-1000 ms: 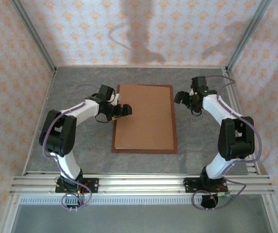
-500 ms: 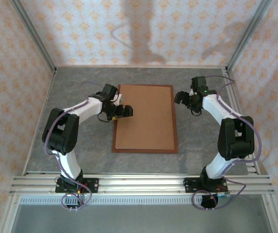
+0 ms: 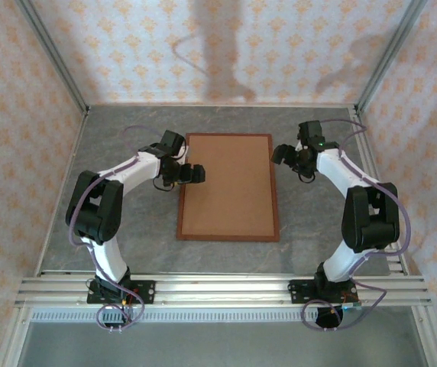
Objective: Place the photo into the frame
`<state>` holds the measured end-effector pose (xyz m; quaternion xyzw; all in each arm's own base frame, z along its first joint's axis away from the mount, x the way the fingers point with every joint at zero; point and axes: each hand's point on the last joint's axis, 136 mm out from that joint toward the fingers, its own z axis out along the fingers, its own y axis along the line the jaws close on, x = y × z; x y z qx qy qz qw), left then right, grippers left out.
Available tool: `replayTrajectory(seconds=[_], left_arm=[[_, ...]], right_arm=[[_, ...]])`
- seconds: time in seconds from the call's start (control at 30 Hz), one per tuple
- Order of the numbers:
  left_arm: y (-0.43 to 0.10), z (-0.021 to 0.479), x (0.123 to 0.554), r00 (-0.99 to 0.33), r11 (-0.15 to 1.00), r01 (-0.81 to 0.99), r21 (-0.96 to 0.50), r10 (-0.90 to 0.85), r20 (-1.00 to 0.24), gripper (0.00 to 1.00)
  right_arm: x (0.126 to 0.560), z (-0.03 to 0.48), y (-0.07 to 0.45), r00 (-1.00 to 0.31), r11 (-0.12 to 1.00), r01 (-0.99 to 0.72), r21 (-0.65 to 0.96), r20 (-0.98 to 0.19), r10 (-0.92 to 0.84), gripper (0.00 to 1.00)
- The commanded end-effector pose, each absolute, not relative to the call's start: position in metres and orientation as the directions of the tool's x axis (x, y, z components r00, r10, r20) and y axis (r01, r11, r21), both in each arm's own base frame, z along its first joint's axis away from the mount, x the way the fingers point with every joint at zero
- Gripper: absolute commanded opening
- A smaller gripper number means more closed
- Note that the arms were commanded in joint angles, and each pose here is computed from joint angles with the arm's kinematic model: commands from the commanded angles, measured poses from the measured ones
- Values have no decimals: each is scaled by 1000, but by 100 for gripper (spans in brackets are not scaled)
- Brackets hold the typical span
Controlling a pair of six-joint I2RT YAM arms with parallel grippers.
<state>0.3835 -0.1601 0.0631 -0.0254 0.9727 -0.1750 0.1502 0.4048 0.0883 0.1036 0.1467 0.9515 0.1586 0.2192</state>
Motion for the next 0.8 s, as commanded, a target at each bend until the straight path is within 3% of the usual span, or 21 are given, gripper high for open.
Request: replayTrajectory(seconds=[0.0, 0.3, 0.77], left_arm=[[-151, 80, 400, -921, 941, -37, -336, -163, -355, 91], [-152, 57, 430, -926, 936, -89, -341, -204, -317, 91], [-171, 48, 403, -948, 895, -58, -442, -188, -256, 87]], right_arm=[[404, 87, 109, -883, 913, 186, 363, -346, 317, 91], [426, 59, 132, -901, 905, 180, 385, -306, 309, 94], [424, 50, 155, -916, 868, 168, 468, -252, 313, 91]])
